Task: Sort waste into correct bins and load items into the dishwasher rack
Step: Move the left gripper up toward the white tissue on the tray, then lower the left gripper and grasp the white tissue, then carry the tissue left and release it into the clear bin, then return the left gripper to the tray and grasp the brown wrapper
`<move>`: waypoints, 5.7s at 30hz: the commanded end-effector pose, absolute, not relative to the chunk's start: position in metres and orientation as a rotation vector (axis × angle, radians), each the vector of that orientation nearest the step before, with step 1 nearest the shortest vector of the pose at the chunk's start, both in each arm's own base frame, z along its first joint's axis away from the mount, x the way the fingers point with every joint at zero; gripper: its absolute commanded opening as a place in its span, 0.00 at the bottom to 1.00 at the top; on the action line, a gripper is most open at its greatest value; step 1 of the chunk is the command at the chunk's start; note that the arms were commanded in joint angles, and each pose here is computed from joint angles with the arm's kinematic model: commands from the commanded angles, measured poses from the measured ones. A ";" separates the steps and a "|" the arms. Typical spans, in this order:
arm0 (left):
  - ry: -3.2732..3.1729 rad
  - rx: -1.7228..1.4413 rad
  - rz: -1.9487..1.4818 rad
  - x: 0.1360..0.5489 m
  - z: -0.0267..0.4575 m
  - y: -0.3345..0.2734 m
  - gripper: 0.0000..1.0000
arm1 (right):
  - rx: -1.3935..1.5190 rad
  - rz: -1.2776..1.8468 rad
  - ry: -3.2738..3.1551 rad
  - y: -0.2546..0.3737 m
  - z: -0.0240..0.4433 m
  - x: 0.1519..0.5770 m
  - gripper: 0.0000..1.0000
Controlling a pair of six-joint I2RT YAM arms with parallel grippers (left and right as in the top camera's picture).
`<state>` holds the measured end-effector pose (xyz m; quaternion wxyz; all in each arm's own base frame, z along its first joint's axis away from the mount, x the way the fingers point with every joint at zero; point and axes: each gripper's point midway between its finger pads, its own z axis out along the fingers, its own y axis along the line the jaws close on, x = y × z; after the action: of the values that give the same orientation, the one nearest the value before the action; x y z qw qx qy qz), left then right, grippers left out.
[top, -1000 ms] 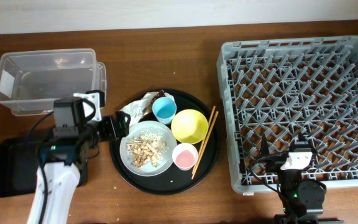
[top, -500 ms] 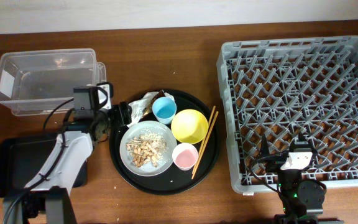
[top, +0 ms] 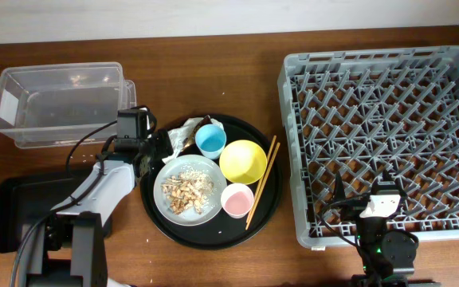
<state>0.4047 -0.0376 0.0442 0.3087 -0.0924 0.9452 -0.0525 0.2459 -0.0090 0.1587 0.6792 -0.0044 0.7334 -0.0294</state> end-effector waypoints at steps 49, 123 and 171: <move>2.399 -0.289 -0.226 0.379 0.123 -0.054 0.01 | 0.000 -0.074 1.652 -0.011 0.155 0.246 0.99; 1.507 -0.601 0.302 0.430 0.299 0.133 0.77 | 0.000 -0.074 1.652 -0.011 0.155 0.246 0.99; 2.306 -0.273 -0.204 0.453 0.039 -0.085 0.75 | 0.000 -0.074 1.652 -0.011 0.155 0.246 0.99</move>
<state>0.4527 -0.0818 0.0433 0.3923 -0.1376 0.9049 -0.0915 0.2459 -0.0090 0.1586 0.6792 -0.0042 0.7334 -0.0293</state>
